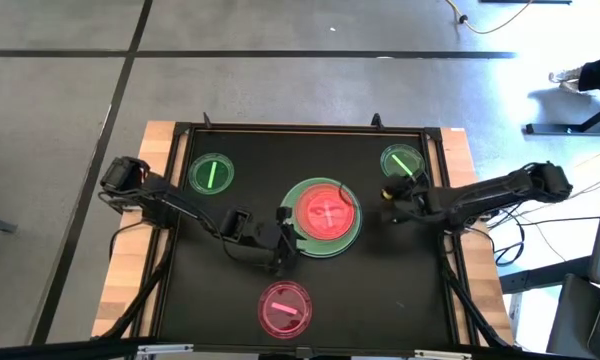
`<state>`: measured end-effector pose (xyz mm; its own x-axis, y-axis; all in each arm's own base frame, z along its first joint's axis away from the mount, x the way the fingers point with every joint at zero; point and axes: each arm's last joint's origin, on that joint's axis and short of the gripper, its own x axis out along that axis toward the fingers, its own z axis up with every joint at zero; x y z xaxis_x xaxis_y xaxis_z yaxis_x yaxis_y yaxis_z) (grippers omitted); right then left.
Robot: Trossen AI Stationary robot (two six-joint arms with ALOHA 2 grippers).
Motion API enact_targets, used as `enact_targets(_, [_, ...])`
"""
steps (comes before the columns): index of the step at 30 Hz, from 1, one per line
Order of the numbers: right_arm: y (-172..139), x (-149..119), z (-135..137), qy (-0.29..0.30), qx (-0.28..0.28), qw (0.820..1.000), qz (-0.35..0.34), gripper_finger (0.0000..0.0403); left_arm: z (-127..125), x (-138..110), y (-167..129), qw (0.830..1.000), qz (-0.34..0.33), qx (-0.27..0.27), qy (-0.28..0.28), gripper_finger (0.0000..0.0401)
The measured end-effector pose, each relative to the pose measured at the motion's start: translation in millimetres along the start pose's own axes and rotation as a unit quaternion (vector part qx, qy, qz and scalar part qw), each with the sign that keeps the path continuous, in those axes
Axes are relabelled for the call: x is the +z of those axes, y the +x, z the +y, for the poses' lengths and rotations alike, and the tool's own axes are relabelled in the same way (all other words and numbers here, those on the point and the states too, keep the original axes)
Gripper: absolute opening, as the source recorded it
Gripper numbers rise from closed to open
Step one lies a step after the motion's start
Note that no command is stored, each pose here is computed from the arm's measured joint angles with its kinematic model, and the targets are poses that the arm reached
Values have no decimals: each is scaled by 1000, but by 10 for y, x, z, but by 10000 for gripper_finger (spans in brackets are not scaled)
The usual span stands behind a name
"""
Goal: Stack plastic plates
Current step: Stack the small green plate on the small red plate
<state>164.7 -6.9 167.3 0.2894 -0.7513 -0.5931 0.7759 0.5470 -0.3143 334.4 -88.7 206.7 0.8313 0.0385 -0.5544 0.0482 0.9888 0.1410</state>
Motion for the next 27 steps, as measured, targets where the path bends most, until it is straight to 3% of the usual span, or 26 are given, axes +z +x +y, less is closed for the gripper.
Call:
enact_targets(5, [253,-128,-101,32,-13,999,43,166,-9,1,-2,1000,-1,-1,1,123])
enact_targets(15, [593,-134,-261,87,30,994,62,166,5,3,1,1000,-1,1,-1,123])
enact_targets(27, [733,-119,-374,80,31,992,88,166,5,3,2,1000,-1,1,-1,123])
